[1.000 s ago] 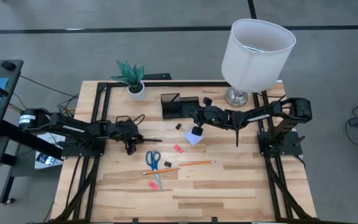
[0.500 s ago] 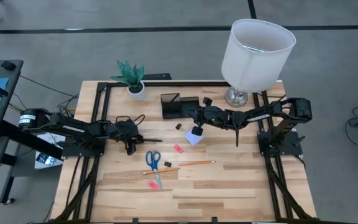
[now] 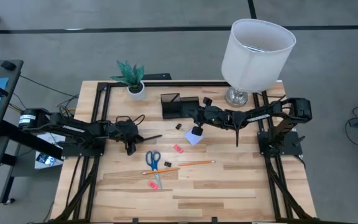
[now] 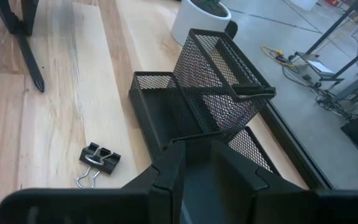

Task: Pick and place office supplies into organizer
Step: Put the black pen into the black desk organizer

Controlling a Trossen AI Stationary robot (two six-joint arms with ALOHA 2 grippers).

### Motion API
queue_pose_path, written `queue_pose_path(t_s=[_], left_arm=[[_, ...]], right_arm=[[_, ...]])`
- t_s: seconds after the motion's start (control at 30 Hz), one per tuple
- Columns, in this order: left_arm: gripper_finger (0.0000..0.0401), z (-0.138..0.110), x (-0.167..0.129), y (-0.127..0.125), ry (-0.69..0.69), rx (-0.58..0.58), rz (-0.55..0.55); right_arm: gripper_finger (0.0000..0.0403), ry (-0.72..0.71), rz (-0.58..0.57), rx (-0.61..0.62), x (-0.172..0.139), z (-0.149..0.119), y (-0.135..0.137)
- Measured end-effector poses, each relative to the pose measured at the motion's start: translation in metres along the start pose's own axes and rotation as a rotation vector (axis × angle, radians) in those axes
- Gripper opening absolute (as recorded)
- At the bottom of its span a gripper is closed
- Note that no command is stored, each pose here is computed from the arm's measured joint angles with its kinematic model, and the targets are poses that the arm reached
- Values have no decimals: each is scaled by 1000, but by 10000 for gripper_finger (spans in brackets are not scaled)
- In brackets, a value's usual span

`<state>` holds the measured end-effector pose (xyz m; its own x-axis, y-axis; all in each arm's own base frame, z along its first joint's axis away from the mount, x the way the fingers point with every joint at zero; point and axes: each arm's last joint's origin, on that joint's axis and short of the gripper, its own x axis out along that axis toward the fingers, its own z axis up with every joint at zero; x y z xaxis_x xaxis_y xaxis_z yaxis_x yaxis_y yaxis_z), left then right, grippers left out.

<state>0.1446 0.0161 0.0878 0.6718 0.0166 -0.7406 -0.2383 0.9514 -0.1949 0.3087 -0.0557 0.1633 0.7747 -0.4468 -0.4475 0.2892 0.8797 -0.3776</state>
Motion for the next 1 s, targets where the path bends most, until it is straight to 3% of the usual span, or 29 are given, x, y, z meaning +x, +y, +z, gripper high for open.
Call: queue_pose_path(t_s=[0.4, 1.0], left_arm=[[55, 0, 0, 0, -5, 14, -1], [57, 25, -2, -6, 24, 169, 23]], right_arm=[[75, 0, 0, 0, 0, 0, 0], [75, 0, 0, -1, 0, 0, 0]])
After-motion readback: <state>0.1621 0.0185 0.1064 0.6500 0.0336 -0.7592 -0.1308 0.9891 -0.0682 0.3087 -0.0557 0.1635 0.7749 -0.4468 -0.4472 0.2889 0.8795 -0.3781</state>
